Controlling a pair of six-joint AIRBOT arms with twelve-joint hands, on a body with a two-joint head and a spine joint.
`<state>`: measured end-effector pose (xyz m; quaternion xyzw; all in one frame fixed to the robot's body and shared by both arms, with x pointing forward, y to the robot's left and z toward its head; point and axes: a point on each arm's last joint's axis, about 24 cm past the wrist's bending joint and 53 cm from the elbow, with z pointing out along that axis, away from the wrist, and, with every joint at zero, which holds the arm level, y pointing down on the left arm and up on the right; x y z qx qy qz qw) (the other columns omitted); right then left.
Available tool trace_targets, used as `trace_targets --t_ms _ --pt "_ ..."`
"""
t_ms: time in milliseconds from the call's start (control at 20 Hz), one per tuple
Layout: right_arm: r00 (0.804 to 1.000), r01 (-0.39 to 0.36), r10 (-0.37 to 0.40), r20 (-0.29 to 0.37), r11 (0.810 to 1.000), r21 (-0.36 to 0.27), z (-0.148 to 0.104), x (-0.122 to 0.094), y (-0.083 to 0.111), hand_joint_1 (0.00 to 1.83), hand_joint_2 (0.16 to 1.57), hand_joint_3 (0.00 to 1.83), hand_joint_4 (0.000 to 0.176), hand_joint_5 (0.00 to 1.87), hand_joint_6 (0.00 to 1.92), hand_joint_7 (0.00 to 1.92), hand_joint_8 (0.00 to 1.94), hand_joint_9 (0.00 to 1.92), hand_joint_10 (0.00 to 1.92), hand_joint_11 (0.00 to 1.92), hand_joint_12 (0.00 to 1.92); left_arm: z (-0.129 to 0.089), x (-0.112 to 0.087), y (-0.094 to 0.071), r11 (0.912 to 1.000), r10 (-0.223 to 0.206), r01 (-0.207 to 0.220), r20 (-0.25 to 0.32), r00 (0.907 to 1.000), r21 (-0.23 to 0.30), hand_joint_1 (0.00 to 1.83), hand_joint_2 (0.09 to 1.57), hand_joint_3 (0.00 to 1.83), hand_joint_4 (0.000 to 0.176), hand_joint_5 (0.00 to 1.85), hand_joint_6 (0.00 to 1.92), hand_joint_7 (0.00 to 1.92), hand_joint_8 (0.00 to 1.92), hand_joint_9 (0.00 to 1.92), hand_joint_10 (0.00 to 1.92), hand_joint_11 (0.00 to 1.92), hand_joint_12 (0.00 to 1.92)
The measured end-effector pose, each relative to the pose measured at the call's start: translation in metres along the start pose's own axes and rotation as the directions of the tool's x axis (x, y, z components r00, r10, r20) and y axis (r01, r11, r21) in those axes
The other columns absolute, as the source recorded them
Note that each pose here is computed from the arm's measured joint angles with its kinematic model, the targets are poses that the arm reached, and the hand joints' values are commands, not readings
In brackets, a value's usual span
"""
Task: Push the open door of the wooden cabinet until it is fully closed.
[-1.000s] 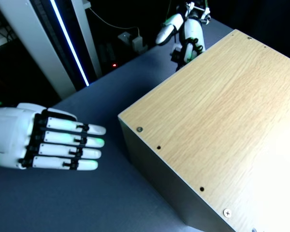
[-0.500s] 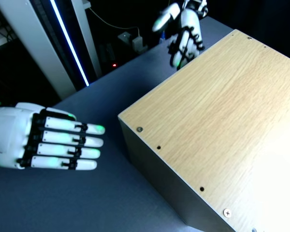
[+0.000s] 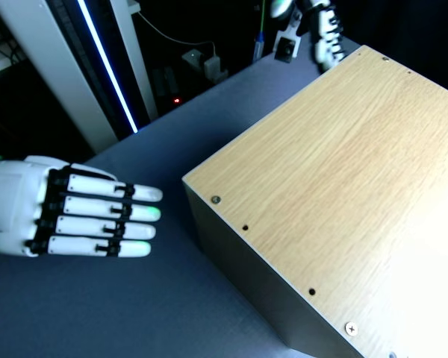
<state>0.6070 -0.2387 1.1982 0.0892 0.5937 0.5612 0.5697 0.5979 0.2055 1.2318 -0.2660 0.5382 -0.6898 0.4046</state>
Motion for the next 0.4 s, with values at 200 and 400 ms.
trace_targets --t_ms 200,400 --pt "1.0 -0.001 0.001 0.007 1.0 -0.002 0.0 -0.002 0.0 0.71 1.39 0.0 0.0 0.44 0.0 0.44 0.0 0.37 0.0 0.28 0.16 -0.014 -0.023 -0.01 0.9994 -0.005 0.001 0.091 0.9958 0.035 0.11 1.4 0.0 0.0 0.25 0.0 0.27 0.01 0.2 0.01 0.13 0.05" --pt "0.999 -0.002 0.003 0.033 1.0 -0.013 0.0 -0.008 0.003 0.86 1.4 0.0 0.0 0.43 0.0 0.44 0.0 0.33 0.0 0.12 0.3 -0.019 -0.028 -0.018 0.9979 -0.008 0.0 0.117 0.993 0.064 0.12 1.41 0.0 0.025 0.23 0.0 0.22 0.0 0.14 0.0 0.06 0.02"
